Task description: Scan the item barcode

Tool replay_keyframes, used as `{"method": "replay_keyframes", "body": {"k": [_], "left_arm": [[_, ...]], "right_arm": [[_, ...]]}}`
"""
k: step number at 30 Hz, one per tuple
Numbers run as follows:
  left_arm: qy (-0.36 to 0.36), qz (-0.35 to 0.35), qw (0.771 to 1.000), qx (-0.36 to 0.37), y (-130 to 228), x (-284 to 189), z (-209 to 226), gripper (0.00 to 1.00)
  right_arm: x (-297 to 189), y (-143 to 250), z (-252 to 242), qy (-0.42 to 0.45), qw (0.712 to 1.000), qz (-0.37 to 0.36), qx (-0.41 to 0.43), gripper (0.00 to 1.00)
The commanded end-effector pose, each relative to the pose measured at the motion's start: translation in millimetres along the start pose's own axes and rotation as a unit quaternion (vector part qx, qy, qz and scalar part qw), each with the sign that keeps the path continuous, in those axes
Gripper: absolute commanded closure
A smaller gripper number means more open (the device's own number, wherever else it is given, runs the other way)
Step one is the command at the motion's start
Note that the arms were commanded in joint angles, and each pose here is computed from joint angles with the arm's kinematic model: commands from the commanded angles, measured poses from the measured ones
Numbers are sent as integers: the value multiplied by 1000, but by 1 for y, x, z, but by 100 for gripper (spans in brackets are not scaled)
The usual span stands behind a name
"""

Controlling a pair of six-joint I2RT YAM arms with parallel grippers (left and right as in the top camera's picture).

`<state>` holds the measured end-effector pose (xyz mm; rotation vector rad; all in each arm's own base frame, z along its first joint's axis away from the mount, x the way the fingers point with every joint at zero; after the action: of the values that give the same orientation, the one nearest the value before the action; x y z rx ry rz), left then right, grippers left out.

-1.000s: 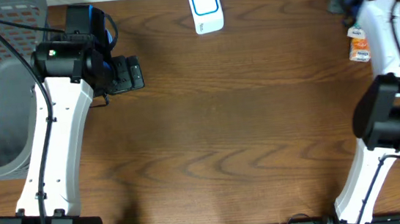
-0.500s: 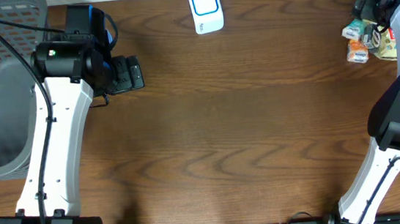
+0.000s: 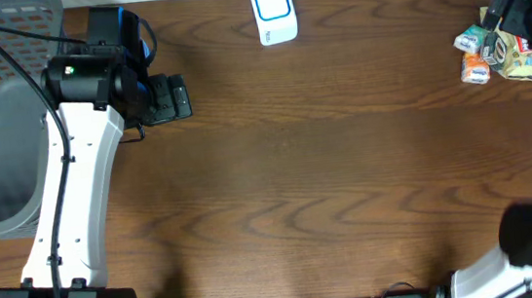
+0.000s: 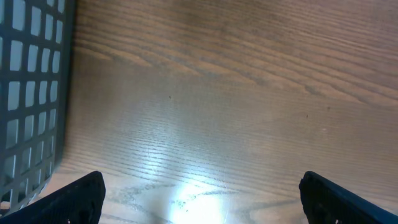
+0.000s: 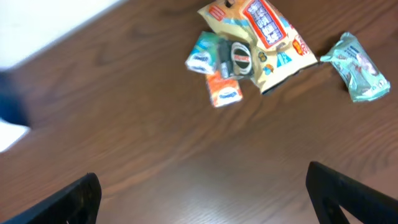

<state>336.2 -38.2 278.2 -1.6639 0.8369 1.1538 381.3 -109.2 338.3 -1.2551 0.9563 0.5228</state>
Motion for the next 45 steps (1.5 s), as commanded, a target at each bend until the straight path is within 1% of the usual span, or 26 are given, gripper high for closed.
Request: {"method": "replay_keyframes", "body": {"k": [1,3,6,7,8,9,10,14,15,19,22,25,30,40,45], "left_arm": [[-5,3,1000,2,0,2,1,2],[-5,3,1000,2,0,2,1,2],[-5,3,1000,2,0,2,1,2],[-5,3,1000,2,0,2,1,2],[-5,3,1000,2,0,2,1,2],[-5,3,1000,2,0,2,1,2],[-5,3,1000,2,0,2,1,2],[-5,3,1000,2,0,2,1,2],[-5,3,1000,2,0,2,1,2],[-5,3,1000,2,0,2,1,2],[-5,3,1000,2,0,2,1,2],[-5,3,1000,2,0,2,1,2],[-5,3,1000,2,0,2,1,2],[-5,3,1000,2,0,2,1,2],[-5,3,1000,2,0,2,1,2]], "right_arm": [[-27,31,22,-27,1000,-9,-2,1],[-40,54,35,-53,998,-25,-21,1],[-64,96,57,-117,990,-66,-51,1],[-73,117,64,-135,985,-84,-65,1],[-75,123,64,-138,984,-86,-69,1],[-80,139,65,-144,983,-87,-77,1],[-83,155,64,-148,982,-85,-82,1],[-89,189,55,-144,985,-53,-83,1],[-91,201,51,-141,986,-34,-84,1],[-95,226,44,-131,988,19,-85,1],[-94,237,41,-126,987,49,-85,1],[-95,240,40,-124,987,59,-85,1],[-93,240,36,-97,989,56,-96,1],[-93,241,42,-108,986,59,-108,1],[-92,237,43,-111,986,43,-115,1]]}}
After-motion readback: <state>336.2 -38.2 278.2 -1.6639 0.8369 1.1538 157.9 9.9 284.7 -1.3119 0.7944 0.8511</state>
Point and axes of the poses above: each gripper's point midway between its finger pads, its own x axis out along the fingers, its own z axis along the line the jaws close on, y = z × x, the point moved 6 cm from there along -x, back along the fingers, and after that the axes turned 11 degrees about -x, right-handed, at the moved point
